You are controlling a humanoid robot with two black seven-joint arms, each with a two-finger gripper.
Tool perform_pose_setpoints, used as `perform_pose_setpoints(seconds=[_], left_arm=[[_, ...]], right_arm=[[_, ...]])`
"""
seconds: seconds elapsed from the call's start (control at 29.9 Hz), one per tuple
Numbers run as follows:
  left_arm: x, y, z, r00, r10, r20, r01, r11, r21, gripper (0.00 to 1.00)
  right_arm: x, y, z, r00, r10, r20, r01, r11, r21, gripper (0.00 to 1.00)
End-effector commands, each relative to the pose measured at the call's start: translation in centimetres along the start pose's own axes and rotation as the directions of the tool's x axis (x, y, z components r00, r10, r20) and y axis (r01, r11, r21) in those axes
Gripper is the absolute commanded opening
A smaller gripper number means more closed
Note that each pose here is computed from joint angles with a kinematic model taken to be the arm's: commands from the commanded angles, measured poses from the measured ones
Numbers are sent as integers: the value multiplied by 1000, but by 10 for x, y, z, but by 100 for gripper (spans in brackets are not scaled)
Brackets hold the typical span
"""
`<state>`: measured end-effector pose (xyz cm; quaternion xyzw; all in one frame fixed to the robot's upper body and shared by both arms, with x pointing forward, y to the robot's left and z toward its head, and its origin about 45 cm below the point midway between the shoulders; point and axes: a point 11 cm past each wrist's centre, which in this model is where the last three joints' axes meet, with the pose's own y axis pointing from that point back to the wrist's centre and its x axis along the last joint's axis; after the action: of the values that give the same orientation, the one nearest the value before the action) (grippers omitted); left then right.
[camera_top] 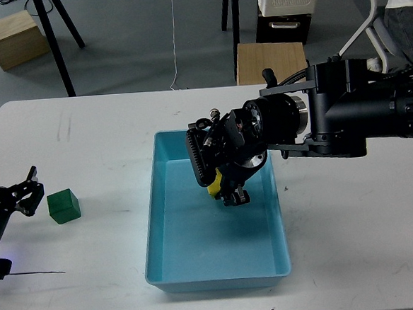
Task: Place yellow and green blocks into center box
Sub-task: 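Lower the yellow cube into the tray and open the right gripper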
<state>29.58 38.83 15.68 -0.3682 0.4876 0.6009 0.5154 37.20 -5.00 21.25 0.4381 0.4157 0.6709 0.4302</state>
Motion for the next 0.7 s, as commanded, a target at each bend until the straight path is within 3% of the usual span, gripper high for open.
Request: perform_pose_setpoints(seconds=[0.0, 0.1, 0.37, 0.53, 0.67], left_arm=[[0, 0, 0, 1000, 0, 0, 0, 1000, 0, 100], [0, 0, 0, 1000, 0, 0, 0, 1000, 0, 100], [-2, -2, 1, 1000, -14, 27, 13, 1000, 8, 100], [-6, -2, 32, 981, -40, 188, 42, 999, -6, 100], [-23, -8, 76, 921, -76, 382, 94, 995, -28, 100]], right_arm=[[1, -1, -2, 997, 23, 68, -25, 999, 23, 87], [4, -1, -4, 990, 50, 129, -57, 997, 45, 96], [22, 13, 8, 987, 106, 123, -108, 994, 11, 96], [26, 68, 53, 926, 279, 254, -257, 959, -118, 97], [49, 111, 89, 837, 460, 298, -400, 884, -241, 97]])
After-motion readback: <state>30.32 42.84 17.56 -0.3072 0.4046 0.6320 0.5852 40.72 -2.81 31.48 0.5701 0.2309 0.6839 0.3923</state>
